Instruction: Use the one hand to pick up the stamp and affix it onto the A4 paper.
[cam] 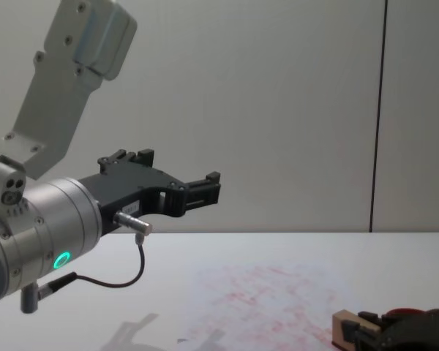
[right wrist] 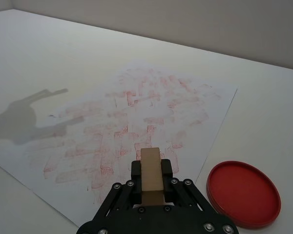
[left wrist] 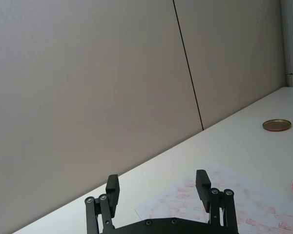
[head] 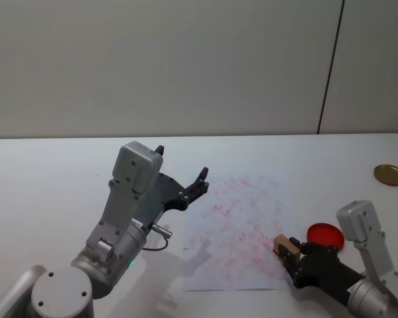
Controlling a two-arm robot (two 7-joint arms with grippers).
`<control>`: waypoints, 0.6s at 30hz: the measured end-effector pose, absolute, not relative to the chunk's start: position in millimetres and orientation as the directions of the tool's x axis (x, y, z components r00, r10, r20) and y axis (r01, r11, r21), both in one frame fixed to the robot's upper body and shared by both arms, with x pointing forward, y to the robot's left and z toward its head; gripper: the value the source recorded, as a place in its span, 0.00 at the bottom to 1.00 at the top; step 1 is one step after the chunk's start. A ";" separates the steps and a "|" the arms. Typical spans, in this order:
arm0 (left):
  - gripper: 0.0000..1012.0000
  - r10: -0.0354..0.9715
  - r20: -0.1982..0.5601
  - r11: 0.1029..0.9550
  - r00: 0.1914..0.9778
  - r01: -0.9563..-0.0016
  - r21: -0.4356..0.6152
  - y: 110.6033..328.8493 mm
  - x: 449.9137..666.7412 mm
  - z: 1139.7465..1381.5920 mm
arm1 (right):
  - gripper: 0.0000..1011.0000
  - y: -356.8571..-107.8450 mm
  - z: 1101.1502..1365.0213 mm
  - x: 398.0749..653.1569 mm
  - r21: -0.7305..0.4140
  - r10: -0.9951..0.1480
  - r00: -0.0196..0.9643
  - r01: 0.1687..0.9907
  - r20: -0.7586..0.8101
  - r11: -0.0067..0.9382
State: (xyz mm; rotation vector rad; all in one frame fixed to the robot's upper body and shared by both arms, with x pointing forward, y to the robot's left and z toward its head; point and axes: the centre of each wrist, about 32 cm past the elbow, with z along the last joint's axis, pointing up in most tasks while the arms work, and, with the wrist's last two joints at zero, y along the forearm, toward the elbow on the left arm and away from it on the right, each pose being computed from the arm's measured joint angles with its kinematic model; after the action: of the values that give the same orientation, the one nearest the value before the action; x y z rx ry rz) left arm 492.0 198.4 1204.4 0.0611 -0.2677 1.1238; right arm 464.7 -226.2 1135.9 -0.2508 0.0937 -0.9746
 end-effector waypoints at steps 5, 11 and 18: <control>0.98 0.882 0.242 0.434 0.404 -0.897 -0.086 198.4 492.0 1204.4 | 0.22 -226.5 1136.0 465.5 -0.259 -0.827 0.562 0.803 0.032 0.536; 0.98 0.882 0.243 0.434 0.404 -0.897 -0.086 198.4 492.0 1204.4 | 0.22 -226.7 1136.5 466.9 -0.270 -0.826 0.564 0.799 0.026 0.537; 0.98 0.882 0.242 0.434 0.404 -0.897 -0.086 198.4 492.0 1204.4 | 0.22 -226.8 1137.7 467.4 -0.272 -0.826 0.564 0.797 0.016 0.539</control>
State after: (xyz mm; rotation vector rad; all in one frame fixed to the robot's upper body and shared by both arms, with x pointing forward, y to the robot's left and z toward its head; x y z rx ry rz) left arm 492.0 198.4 1204.4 0.0611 -0.2676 1.1238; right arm 467.4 -226.8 1137.7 -0.2618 0.1191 -0.9677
